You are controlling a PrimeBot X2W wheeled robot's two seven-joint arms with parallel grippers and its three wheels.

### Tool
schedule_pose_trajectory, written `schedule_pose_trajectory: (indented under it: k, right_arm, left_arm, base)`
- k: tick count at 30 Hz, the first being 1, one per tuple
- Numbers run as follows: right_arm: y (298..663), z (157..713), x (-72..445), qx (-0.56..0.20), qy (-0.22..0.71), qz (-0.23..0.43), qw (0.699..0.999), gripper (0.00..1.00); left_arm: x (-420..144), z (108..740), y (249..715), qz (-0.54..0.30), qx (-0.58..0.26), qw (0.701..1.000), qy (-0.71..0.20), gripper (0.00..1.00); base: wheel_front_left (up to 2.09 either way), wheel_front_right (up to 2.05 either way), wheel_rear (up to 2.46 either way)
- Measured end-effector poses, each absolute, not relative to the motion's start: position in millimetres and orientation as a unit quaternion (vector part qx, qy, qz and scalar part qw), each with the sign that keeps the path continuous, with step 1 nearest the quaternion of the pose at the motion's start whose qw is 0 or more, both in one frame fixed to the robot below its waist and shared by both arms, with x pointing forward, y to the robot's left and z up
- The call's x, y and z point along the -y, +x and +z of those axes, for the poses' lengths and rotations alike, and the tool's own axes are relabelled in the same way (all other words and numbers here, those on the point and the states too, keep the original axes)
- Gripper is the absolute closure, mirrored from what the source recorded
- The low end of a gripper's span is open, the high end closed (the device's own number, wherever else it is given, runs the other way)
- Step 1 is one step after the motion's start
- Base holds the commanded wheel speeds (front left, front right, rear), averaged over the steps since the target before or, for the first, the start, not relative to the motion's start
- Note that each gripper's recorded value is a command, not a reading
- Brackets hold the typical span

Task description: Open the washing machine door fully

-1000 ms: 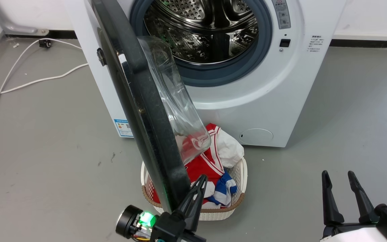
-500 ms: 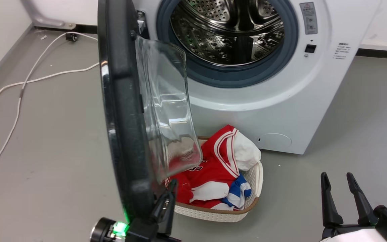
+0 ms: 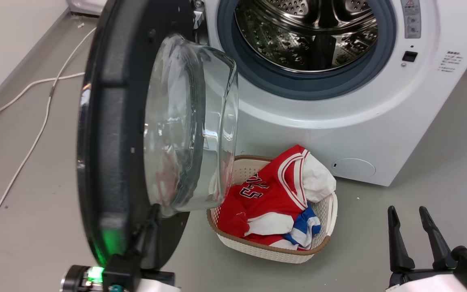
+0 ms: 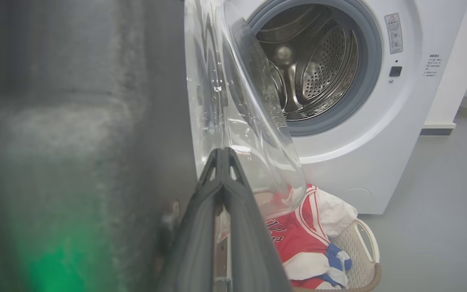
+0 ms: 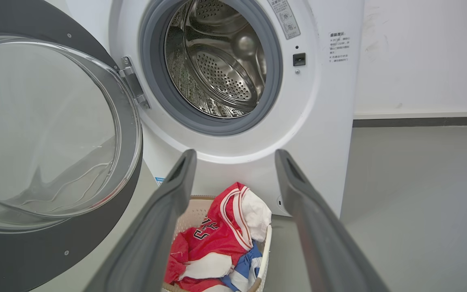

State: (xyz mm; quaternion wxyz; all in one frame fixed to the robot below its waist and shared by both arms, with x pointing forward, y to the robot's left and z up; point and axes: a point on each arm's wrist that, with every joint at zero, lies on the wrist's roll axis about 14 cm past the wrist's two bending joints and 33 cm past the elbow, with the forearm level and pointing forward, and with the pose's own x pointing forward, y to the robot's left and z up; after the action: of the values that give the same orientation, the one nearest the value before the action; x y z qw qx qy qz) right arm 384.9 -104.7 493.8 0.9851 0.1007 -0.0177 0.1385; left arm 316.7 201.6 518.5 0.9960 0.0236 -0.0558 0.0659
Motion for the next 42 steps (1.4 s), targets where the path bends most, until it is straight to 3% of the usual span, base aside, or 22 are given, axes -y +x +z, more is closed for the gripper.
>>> schedule_pose_trajectory:
  k: [26, 42]
  right_arm:
    - [414.0, 469.4, 94.8, -0.006, 0.086, 0.149, 0.985, 0.00]
    - [432.1, 457.5, 94.0, -0.012, 0.081, 0.147, 0.986, 0.00]
  left_arm:
    - [-350.5, 520.3, 314.4, 0.275, 0.041, 0.959, 0.060, 1.00]
    - [-408.8, 517.1, 329.4, 0.321, 0.031, 0.945, 0.058, 1.00]
  base:
    - [0.00, 0.00, 0.00]
    - [0.00, 0.00, 0.00]
